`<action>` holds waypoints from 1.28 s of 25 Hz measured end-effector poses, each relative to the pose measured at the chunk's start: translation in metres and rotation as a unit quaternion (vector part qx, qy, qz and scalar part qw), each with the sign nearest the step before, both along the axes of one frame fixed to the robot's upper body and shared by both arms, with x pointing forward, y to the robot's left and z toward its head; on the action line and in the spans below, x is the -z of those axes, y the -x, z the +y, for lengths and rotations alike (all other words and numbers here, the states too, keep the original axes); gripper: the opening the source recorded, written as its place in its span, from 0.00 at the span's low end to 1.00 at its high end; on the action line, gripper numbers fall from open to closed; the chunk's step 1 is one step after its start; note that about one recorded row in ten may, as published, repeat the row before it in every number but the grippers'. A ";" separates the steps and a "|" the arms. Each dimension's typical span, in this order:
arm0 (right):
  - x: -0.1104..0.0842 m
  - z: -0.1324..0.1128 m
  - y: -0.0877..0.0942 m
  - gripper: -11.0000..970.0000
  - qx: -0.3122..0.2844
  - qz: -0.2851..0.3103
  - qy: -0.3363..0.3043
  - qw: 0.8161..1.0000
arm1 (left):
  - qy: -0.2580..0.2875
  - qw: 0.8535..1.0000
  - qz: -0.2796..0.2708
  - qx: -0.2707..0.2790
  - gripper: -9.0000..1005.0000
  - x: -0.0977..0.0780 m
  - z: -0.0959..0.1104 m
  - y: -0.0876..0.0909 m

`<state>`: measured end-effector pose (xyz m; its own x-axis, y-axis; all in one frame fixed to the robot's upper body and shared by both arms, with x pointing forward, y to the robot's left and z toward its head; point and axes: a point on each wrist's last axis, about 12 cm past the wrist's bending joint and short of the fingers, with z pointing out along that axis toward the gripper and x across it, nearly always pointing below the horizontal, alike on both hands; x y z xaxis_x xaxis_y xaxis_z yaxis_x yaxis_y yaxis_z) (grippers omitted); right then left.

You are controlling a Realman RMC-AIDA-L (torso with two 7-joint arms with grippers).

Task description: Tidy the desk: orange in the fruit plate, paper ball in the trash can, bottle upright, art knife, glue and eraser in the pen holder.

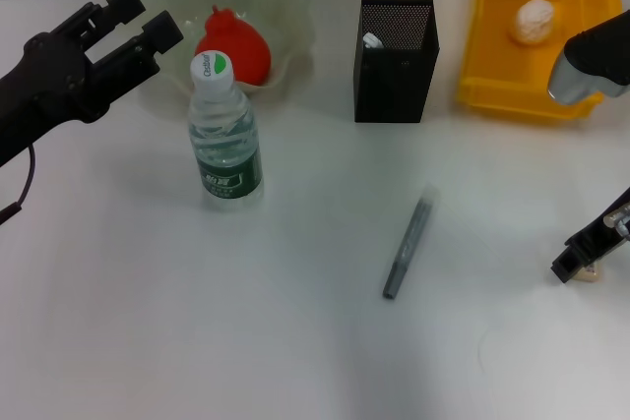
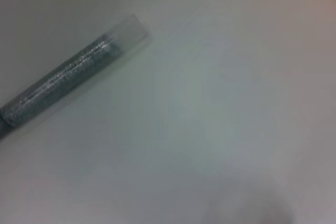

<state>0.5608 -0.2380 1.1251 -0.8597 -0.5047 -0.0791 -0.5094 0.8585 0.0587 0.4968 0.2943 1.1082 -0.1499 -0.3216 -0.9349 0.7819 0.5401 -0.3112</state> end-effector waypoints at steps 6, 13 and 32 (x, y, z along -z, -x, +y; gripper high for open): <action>-0.001 0.001 -0.001 0.49 -0.001 0.003 0.000 1.000 | 0.000 1.000 -0.003 0.002 0.74 -0.001 -0.001 -0.002; -0.006 -0.013 -0.004 0.48 0.032 0.020 -0.046 0.998 | 0.000 1.000 -0.004 0.003 0.74 -0.002 -0.001 -0.003; 0.004 -0.058 -0.017 0.46 0.054 -0.270 -0.513 0.813 | -0.007 1.000 -0.012 0.002 0.74 -0.004 -0.007 -0.012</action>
